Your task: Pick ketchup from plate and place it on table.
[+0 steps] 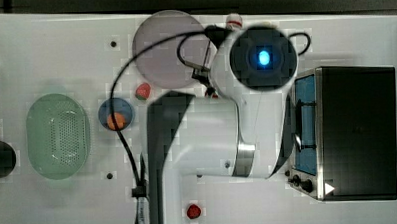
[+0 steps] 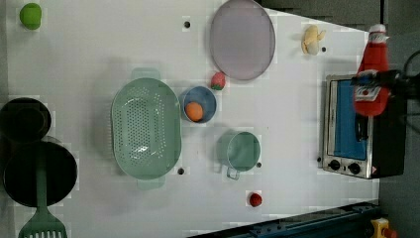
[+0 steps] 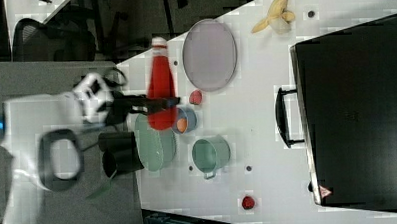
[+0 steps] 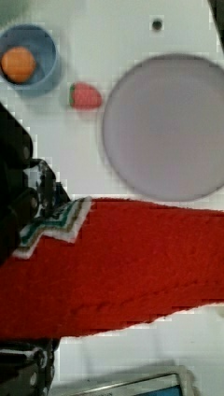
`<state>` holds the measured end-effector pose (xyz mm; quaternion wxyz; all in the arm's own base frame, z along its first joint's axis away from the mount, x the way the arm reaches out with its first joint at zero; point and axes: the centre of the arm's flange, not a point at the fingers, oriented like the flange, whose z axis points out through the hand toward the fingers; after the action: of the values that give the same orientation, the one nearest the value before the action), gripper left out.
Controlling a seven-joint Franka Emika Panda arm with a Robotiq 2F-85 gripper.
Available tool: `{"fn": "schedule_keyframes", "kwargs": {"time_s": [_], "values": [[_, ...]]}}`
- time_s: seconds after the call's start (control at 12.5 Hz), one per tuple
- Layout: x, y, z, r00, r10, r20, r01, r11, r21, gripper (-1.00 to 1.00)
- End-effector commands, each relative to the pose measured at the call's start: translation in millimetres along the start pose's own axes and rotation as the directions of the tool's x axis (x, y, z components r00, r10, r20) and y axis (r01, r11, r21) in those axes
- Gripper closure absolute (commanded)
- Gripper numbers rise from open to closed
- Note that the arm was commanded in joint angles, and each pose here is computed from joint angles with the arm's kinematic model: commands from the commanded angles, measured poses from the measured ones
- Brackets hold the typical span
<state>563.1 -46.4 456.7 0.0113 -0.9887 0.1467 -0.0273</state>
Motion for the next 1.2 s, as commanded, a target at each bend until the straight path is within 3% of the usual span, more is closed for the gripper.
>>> {"fn": "schedule_keyframes", "kwargs": {"time_s": [0.08, 0.32, 0.48, 0.64, 0.88, 0.96, 1.2], "values": [[-37, 6, 109, 0.991, 0.067, 0.113, -0.064, 0.998, -0.027, -0.17], [-60, 11, 162, 0.995, 0.067, 0.077, -0.065, 0.998, -0.02, -0.17], [-74, 14, 199, 0.99, 0.069, 0.123, -0.065, 0.997, -0.033, -0.17], [-75, 14, 228, 0.988, 0.069, 0.136, -0.065, 0.997, -0.035, -0.17], [-72, 12, 246, 0.994, 0.066, 0.092, -0.064, 0.998, -0.022, -0.17], [-70, 12, 244, 0.995, 0.066, 0.073, -0.065, 0.998, -0.017, -0.25], [-62, 6, 225, 0.998, 0.057, 0.032, -0.057, 0.998, -0.003, -0.9]]}}
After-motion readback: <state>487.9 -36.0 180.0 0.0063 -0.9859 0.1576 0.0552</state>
